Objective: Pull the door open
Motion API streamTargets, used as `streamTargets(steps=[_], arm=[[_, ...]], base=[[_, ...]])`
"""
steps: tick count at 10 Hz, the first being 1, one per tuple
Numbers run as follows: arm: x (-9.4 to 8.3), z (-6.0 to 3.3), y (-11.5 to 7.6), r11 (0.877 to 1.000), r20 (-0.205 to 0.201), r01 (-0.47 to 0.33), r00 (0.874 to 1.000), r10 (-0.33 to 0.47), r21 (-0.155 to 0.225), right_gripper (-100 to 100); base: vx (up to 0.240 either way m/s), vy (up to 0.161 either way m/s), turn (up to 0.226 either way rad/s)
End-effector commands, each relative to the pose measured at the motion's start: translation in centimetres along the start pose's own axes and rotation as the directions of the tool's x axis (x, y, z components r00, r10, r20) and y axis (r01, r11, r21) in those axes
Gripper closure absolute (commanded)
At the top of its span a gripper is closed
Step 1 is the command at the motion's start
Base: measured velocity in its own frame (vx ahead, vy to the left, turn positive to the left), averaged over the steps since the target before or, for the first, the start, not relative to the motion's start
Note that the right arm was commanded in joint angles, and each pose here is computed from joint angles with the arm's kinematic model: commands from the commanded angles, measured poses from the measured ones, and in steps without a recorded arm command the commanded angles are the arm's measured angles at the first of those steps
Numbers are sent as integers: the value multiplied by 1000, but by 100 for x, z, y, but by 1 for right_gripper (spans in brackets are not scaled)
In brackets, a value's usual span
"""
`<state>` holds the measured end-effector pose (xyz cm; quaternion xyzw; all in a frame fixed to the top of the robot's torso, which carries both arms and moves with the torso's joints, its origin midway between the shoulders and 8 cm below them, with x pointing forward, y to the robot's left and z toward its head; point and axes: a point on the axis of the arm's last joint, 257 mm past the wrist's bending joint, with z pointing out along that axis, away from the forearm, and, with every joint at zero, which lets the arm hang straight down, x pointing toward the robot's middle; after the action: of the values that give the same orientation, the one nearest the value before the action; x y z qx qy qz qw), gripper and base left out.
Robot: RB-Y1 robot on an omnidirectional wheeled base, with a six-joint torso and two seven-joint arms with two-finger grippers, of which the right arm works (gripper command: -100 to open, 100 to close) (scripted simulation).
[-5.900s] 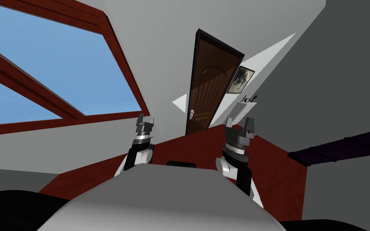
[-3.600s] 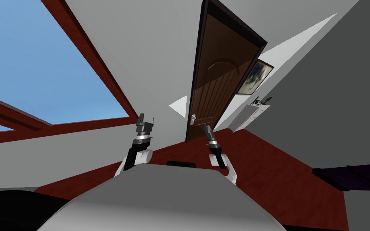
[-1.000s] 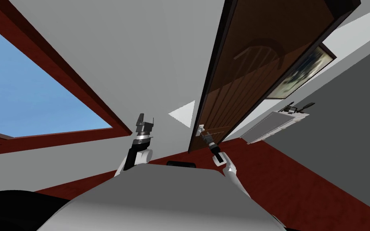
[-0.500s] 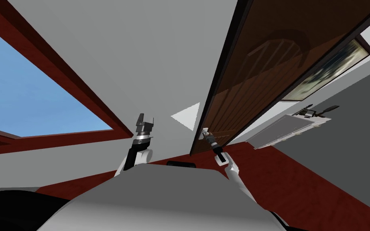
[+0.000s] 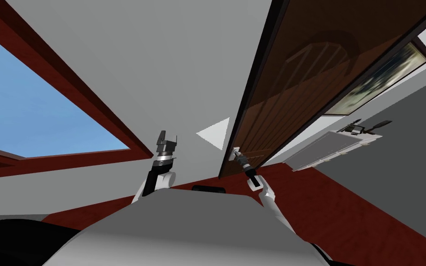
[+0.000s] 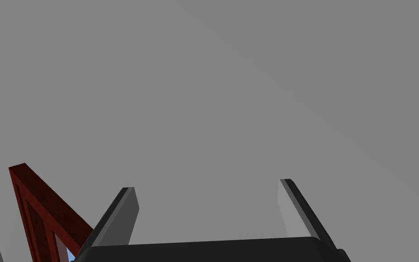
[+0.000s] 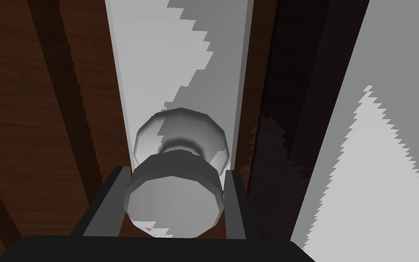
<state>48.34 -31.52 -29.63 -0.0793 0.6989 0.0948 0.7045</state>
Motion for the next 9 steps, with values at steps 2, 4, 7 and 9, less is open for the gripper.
streamTargets(steps=[2,4,7,9], arm=[[-12,15,-12,999,6,-50,999,50,6,100],[-26,31,-25,995,14,-102,995,102,12,100],[-51,62,-51,979,29,-201,979,200,21,100],[-73,89,-75,958,44,-286,958,285,28,100]], base=[[-15,-10,31],[-59,-44,80],[-57,-44,74],[-65,-48,87]])
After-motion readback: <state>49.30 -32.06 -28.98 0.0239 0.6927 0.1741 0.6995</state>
